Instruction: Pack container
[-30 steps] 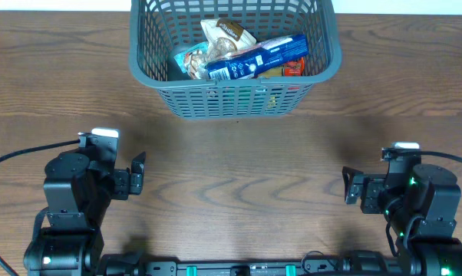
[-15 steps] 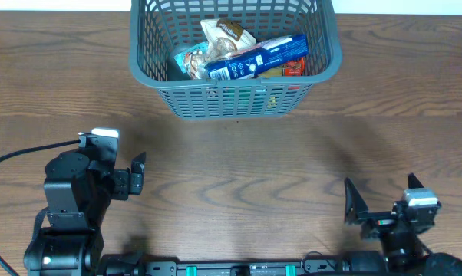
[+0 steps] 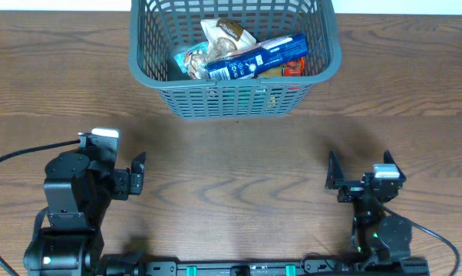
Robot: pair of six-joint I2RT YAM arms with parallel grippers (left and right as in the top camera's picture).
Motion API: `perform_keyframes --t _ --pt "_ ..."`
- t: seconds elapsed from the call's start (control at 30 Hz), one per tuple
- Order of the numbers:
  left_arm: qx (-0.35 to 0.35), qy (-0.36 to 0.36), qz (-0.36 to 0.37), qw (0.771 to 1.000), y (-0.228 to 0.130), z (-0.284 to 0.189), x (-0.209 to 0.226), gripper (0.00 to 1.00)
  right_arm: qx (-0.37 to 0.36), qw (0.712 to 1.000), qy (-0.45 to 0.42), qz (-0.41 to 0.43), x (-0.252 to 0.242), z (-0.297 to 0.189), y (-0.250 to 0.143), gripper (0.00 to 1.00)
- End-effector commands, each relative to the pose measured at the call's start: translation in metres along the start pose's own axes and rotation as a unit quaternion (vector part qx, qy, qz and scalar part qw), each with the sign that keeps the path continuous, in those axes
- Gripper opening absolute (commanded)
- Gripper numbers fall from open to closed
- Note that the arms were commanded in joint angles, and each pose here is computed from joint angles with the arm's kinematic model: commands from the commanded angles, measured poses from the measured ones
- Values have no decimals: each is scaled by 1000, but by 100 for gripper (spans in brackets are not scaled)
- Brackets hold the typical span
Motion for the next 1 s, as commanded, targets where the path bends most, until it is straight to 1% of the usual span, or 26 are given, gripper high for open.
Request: perform_keyframes --t 0.0,0.07,0.23,0.97 --pt "-4 0 -8 1000 2 -1 0 98 19 1000 -17 -3 0 4 -19 99" --pt "-4 0 -8 1000 2 -1 0 99 22 1000 2 -12 6 4 -23 99" --pt "-4 0 -8 1000 2 -1 0 99 21 999 10 -23 8 4 -23 99" --pt "-4 0 -8 1000 2 -1 0 99 21 1000 5 -20 6 5 -23 99"
Point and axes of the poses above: each gripper's point midway between its finger pads, its own z axis out along the fingers, its own x axis along the line the jaws close on, y = z × x, the point moved 4 cm from there along -z, back along the fingers, and after that the axes turned 14 degrees about -z, right-handed, at the moved point
